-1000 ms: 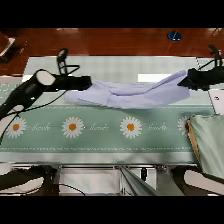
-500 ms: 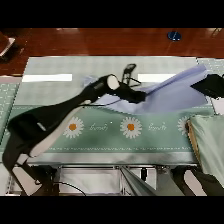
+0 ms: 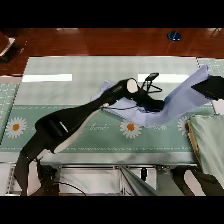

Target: Fold the shirts.

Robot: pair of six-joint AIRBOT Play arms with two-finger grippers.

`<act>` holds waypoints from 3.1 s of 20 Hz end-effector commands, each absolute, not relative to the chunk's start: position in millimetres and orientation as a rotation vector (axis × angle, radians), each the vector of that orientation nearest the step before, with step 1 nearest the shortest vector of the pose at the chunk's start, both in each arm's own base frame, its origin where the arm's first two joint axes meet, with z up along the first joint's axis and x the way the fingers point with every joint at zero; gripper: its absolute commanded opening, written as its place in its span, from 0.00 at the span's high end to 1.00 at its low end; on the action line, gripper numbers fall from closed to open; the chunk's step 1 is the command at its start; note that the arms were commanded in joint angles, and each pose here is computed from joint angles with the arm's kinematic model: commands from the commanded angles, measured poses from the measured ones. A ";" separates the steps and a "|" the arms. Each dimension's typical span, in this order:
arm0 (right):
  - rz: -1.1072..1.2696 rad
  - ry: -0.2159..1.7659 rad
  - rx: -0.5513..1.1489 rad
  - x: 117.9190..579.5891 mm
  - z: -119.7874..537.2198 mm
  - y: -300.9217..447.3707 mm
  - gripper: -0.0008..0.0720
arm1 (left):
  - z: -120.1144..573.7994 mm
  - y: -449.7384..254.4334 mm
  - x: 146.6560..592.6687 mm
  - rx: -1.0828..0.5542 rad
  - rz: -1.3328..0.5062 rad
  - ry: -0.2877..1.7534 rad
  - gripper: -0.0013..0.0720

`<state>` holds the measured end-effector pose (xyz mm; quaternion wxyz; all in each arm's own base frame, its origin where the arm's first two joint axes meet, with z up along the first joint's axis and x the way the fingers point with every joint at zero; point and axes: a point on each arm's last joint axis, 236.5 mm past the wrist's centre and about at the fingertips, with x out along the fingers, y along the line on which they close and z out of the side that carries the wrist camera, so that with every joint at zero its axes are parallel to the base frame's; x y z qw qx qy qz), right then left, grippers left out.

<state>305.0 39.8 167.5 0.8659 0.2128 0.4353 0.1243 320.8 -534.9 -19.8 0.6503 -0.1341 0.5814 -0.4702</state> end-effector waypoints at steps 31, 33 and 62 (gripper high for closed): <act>0.588 1.270 0.335 417.0 110.4 182.3 0.42 | 21.3 -128.7 296.9 -0.454 -0.271 1.025 0.95; 0.356 1.196 0.204 401.5 139.4 97.0 0.42 | 22.4 -128.3 298.9 -0.456 -0.270 1.015 0.95; 0.231 1.449 0.935 338.2 -106.7 141.3 0.43 | 6.7 -129.5 314.8 -0.498 -0.239 1.022 0.95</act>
